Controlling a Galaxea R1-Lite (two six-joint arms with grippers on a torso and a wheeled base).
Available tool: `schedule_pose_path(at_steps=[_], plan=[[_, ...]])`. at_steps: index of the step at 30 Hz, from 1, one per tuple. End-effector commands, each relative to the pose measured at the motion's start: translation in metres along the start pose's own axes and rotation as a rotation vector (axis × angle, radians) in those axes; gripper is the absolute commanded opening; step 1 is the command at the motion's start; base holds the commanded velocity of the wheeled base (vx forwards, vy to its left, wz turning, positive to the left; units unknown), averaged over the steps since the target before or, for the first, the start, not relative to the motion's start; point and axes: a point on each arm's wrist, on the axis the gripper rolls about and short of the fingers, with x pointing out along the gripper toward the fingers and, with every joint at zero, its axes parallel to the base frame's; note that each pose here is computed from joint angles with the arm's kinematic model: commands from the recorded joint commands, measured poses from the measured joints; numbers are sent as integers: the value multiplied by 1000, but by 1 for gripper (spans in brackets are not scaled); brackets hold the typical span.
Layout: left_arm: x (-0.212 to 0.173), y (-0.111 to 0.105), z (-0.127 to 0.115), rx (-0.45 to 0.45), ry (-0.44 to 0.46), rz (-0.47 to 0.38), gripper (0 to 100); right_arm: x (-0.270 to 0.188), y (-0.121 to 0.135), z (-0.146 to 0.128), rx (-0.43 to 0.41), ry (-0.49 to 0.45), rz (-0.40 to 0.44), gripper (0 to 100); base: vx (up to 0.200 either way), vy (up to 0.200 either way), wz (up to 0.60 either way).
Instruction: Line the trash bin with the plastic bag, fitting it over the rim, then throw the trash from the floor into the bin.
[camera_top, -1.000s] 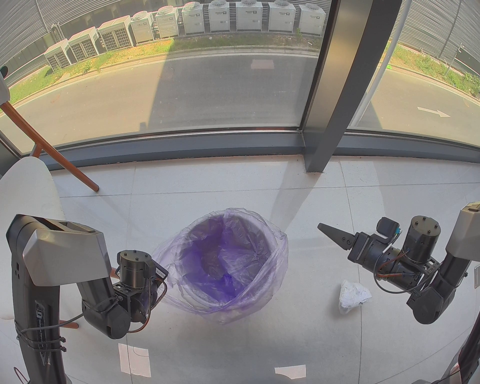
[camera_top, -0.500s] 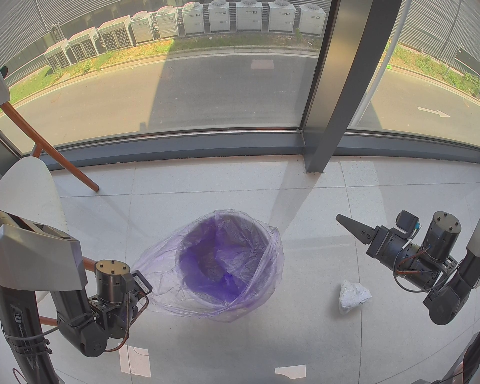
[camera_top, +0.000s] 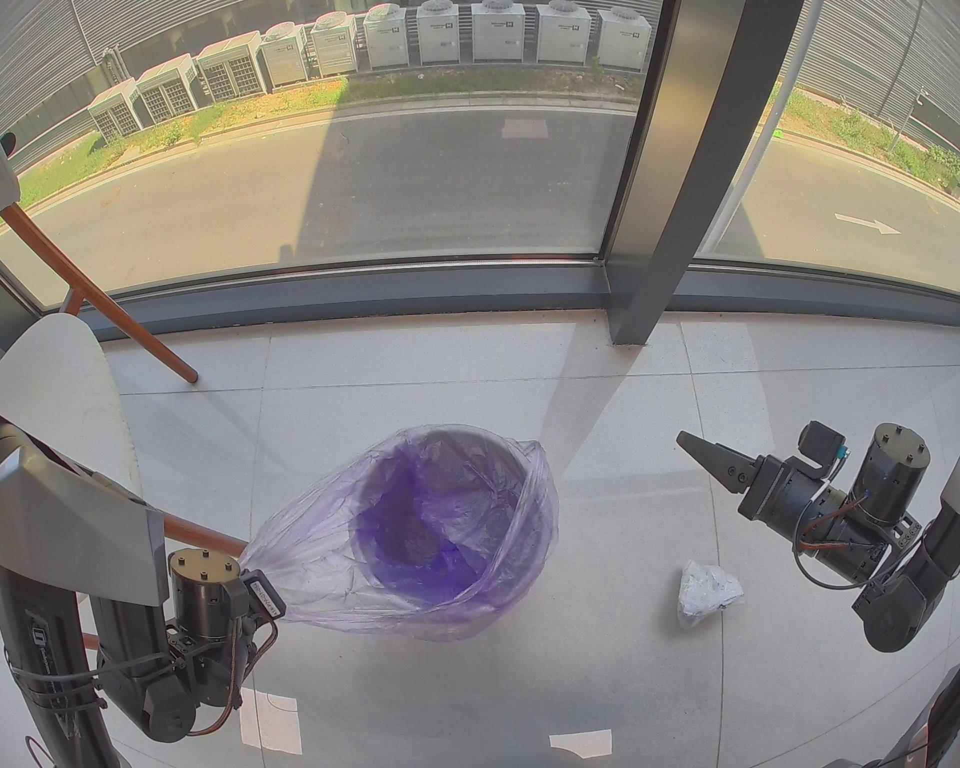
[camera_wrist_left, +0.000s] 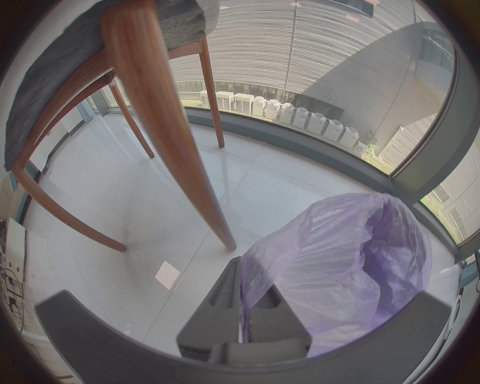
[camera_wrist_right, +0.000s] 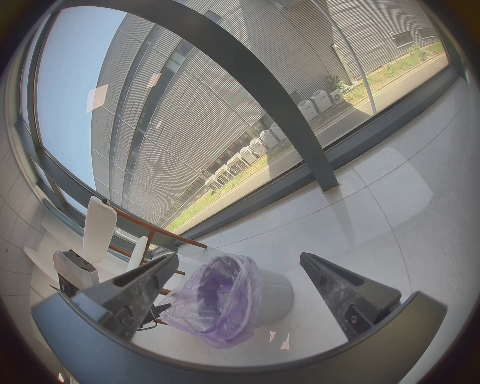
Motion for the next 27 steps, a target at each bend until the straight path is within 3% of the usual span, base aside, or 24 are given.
schedule_pose_path(at_steps=[1, 5, 16, 27], plan=[[-8, 5, -10, 41, 45, 5, 0, -1, 0, 1, -1, -7, -1, 100, 0, 0, 0], [-16, 9, -24, 99, 106, 10, 0, -5, 1, -1, 0, -5, -15, 100, 0, 0, 0], [-29, -6, -35, 147, 111, -63, 0, -10, -2, 1, 3, -11, -32, 100, 0, 0, 0], [-37, -7, -19, -85, 71, -69, 0, -9, -3, 0, 9, -4, -34, 100, 0, 0, 0]])
